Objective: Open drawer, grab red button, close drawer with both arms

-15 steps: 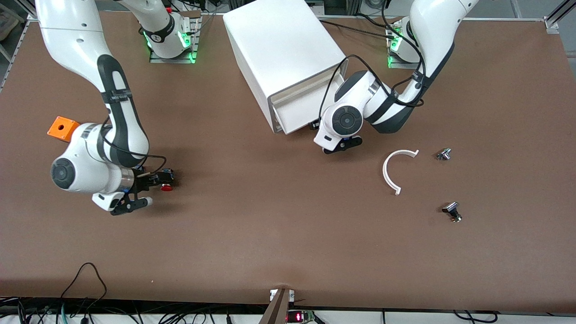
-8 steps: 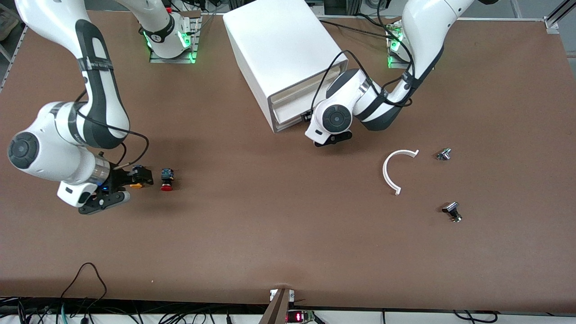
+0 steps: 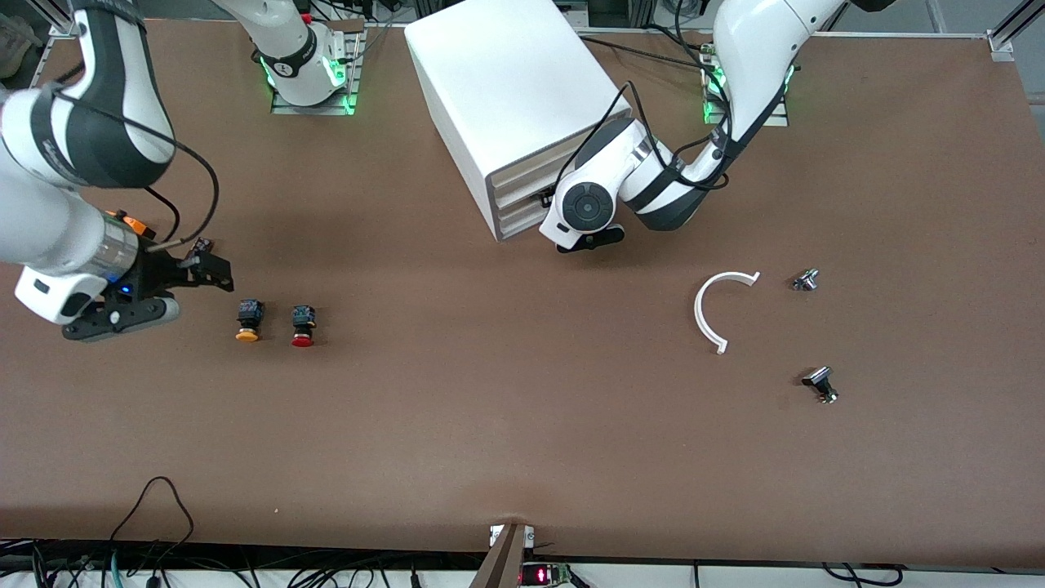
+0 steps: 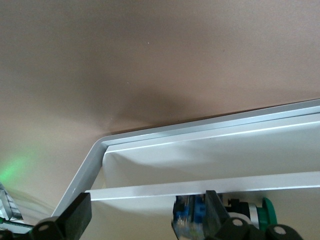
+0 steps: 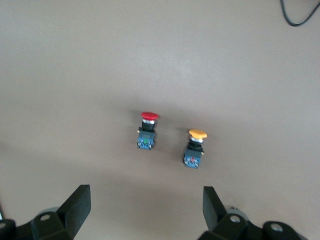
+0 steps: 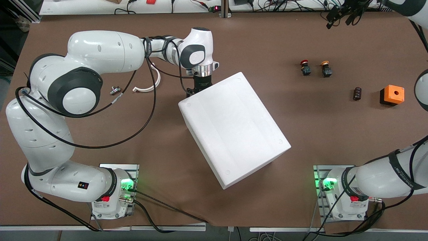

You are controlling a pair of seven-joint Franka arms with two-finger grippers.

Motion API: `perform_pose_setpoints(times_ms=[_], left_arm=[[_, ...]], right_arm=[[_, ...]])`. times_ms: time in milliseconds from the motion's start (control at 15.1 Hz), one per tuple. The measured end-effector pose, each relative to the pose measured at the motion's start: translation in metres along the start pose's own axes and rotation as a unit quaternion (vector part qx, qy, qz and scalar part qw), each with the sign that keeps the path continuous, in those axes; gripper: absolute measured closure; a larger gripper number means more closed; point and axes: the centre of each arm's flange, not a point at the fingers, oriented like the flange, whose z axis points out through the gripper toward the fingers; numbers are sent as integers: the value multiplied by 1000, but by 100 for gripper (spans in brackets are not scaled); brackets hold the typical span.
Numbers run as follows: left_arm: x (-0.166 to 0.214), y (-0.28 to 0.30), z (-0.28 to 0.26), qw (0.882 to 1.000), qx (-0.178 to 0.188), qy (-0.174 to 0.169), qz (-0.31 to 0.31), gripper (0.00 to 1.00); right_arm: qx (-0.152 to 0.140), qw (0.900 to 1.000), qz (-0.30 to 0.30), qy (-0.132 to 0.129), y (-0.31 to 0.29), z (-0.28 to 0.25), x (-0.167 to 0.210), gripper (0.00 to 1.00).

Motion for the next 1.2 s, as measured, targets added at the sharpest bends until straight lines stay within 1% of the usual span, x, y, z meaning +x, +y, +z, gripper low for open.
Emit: perform_pose_setpoints(times_ms=[133, 266, 465, 598, 731, 863, 996, 1129, 1196], left_arm=[[1, -1, -2, 1000, -1, 0, -1, 0], [8, -6, -9, 1000, -2, -2, -8, 0], [40, -35, -43, 999, -21, 9, -24, 0], [65, -64, -73, 999, -25, 21, -19, 0], [85, -92, -104, 999, -24, 39, -14, 0], [96, -110, -134, 997, -11, 72, -10, 0], [95, -119, -162, 995, 7, 104, -8, 0], [87, -127, -189, 992, 9, 125, -10, 0], [82, -133, -203, 991, 8, 136, -5, 0]], right_arm=[[-3, 1000, 10, -2, 1, -19, -11, 0], [-3, 999, 38, -4, 6, -40, -25, 0], [-3, 998, 59, 4, 12, -77, -48, 0], [-4, 998, 68, 9, 7, -100, -63, 0], [-5, 997, 74, 13, 1, -118, -75, 0], [-7, 997, 77, 19, -2, -127, -81, 0], [-8, 997, 78, 22, -3, -132, -84, 0], [-7, 996, 84, 19, -4, -134, -87, 0], [-7, 995, 97, 16, -4, -135, -89, 0]])
